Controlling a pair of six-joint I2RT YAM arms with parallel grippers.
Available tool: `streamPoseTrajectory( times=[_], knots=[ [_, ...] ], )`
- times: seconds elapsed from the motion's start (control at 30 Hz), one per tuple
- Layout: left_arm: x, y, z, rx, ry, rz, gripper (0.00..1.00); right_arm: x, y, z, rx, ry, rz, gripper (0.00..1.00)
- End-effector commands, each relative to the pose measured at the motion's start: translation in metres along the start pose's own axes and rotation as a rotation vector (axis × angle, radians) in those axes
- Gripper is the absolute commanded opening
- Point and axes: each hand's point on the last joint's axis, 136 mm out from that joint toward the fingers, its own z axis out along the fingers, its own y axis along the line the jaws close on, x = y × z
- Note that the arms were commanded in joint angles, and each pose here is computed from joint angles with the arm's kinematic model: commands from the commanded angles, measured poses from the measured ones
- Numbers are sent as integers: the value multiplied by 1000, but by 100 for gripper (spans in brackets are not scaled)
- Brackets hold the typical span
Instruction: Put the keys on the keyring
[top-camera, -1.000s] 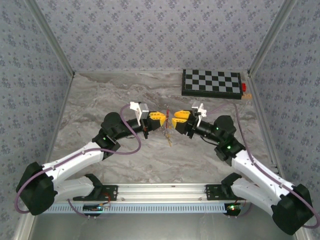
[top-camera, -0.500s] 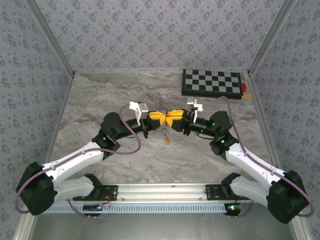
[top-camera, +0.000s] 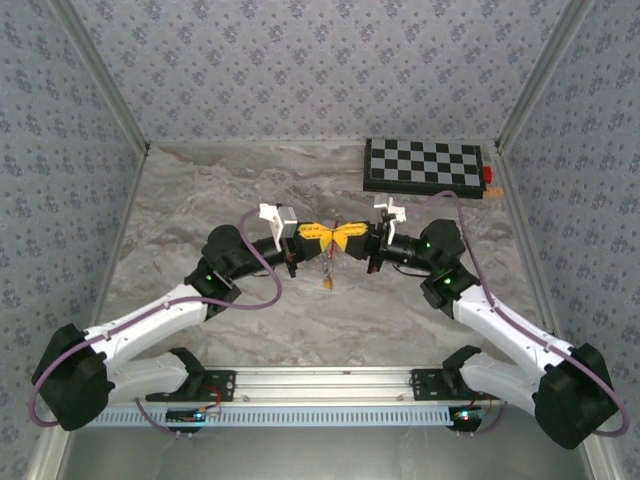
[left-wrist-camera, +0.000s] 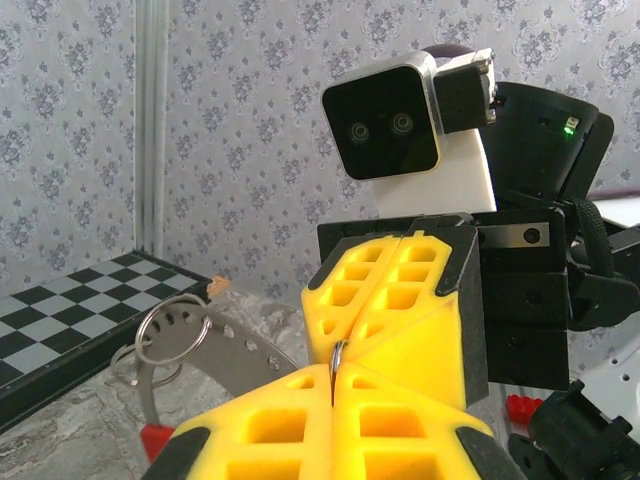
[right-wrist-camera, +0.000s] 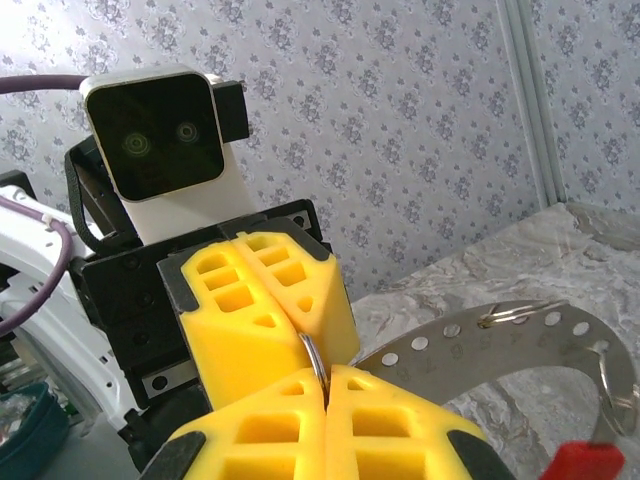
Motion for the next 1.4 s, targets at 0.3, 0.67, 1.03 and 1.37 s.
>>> streamPoseTrajectory(
  times=[0.3, 0.67, 1.03, 1.37],
  knots=[
    [-11, 10, -14, -47, 13, -2, 18, 7, -2, -14, 68, 206, -128, 0],
    [11, 9, -22, -29, 140, 32, 26, 28, -11, -17, 123, 409, -196, 0],
    [39, 5, -22, 27, 244, 53, 27, 52, -11, -9, 87, 619, -206, 0],
    [48, 0, -21, 74, 273, 49, 43, 58, -5, 0, 47, 658, -236, 0]
  ],
)
